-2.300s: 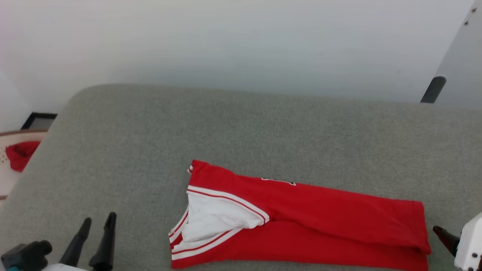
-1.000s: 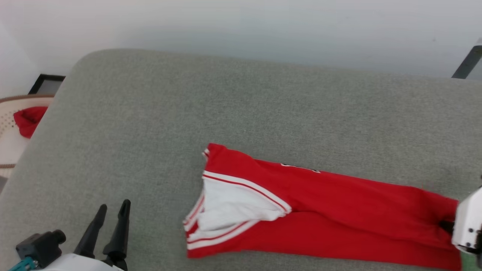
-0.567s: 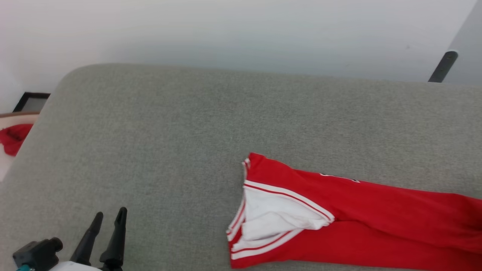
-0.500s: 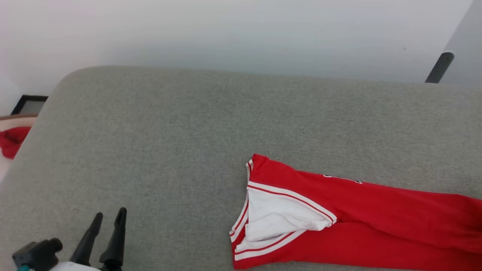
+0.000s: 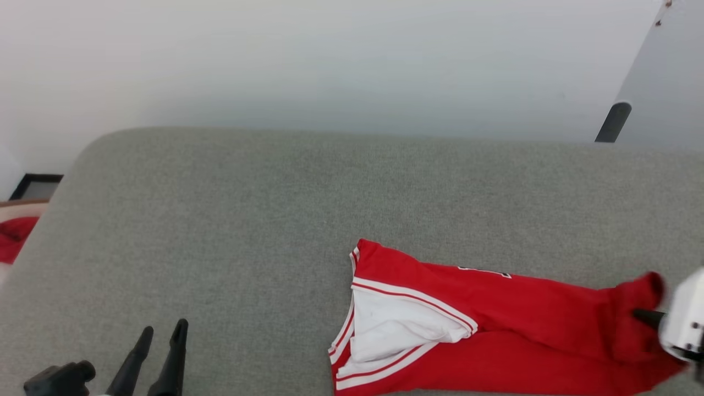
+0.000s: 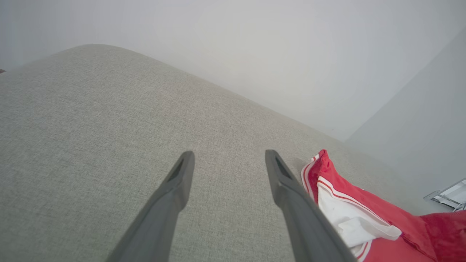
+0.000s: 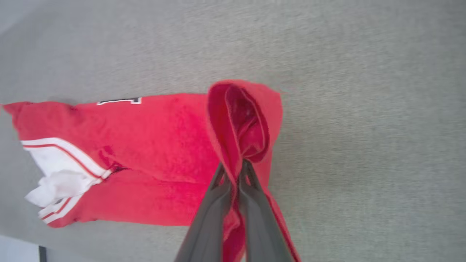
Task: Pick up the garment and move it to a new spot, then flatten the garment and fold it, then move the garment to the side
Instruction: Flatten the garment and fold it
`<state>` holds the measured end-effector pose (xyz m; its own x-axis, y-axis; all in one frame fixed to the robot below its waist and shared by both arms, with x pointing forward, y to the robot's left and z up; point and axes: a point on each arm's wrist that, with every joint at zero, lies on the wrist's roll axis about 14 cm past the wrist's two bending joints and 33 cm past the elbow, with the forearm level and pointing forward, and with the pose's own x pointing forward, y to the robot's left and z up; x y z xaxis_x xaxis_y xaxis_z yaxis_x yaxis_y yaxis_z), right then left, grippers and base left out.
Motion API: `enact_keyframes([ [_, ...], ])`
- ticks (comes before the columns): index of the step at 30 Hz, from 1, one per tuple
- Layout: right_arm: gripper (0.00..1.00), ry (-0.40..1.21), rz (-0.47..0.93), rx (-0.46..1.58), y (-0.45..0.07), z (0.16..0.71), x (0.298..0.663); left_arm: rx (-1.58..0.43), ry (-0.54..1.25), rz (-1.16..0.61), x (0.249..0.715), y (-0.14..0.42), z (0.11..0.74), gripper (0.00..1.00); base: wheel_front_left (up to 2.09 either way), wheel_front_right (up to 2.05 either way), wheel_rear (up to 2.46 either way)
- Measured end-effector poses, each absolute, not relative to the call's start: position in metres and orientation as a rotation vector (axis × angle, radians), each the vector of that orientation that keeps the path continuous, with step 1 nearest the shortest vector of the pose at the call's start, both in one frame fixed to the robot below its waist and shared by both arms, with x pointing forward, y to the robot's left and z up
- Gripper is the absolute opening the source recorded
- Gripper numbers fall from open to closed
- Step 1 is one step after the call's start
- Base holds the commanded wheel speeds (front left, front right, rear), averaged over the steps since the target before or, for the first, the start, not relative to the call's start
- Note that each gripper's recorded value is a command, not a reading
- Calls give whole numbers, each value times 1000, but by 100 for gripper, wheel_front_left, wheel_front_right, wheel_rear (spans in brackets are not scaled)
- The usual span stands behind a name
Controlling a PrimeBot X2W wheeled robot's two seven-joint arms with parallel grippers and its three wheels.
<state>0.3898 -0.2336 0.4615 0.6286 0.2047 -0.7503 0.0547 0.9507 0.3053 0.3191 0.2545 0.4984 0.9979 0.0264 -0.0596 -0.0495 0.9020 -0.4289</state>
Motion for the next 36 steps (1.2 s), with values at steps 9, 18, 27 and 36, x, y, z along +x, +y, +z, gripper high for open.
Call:
enact_keyframes([
  [9,0,812,380,339,-132,501,389,-454,40,44,308,254,500,100,0,0,0],
  [18,0,780,607,293,-47,516,387,-479,20,70,296,258,501,100,0,0,0],
  [27,0,800,770,268,22,502,382,-488,7,110,281,267,500,100,0,0,0],
  [36,0,821,808,198,60,479,389,-498,-3,147,272,272,498,100,0,0,0],
])
